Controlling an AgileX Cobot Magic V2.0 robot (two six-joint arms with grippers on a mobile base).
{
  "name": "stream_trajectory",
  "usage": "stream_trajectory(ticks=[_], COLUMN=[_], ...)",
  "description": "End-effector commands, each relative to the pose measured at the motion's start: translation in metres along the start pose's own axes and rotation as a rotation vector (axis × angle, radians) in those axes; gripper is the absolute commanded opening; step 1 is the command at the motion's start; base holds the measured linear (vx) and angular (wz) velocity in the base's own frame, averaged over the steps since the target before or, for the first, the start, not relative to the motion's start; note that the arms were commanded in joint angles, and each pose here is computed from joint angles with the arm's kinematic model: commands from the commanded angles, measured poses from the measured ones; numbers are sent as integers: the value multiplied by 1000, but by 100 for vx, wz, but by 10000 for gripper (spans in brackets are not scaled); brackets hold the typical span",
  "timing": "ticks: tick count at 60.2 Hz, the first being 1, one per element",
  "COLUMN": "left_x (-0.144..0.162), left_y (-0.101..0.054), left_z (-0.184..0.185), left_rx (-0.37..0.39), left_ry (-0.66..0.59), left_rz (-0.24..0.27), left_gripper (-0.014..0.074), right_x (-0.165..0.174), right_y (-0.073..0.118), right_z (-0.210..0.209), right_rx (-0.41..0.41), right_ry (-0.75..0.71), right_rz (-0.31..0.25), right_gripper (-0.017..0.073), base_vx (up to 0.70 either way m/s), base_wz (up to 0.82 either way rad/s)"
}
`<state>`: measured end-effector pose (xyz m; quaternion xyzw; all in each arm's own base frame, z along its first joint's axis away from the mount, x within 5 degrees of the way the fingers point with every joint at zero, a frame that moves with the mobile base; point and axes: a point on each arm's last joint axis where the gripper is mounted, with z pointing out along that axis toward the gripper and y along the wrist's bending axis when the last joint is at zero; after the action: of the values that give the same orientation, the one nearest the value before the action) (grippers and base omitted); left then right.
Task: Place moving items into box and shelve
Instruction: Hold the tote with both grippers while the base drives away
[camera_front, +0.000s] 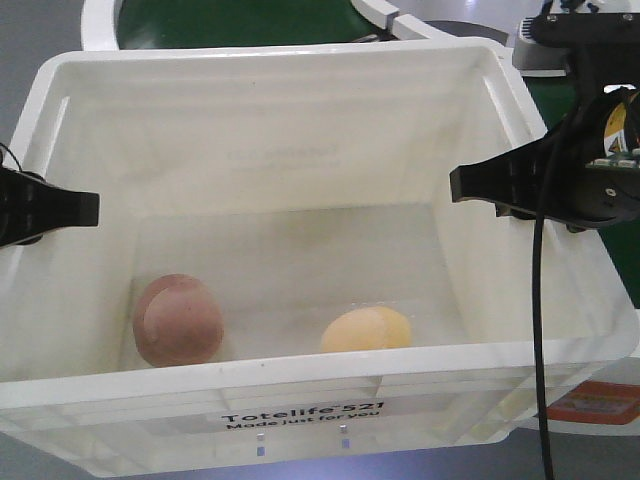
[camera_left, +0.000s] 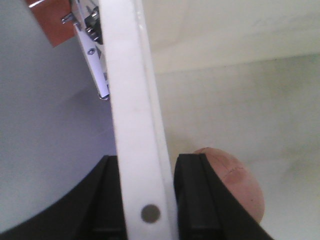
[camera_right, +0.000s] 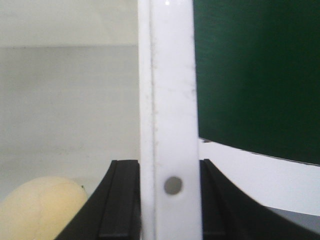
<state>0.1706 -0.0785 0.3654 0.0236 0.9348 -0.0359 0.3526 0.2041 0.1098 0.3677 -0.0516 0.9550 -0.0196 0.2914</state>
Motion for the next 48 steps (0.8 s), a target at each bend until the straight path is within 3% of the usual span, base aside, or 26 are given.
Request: stream_trajectory(ticks=[1,48], left_x=[-16,-16], left_y=[0,0], left_z=[-18,-18], left_rx=[51,51], left_ry=[-174,-174], left_rz=[26,26], left_gripper=[95,95], right_x=[-14,-14], right_y=[-9,-9], right_z=[-19,-19], right_rx=[8,8], right_ry=[-158,-158], right_rz=[1,1], right_gripper=[95,95], base_vx=[-11,-11], base_wz=[42,46])
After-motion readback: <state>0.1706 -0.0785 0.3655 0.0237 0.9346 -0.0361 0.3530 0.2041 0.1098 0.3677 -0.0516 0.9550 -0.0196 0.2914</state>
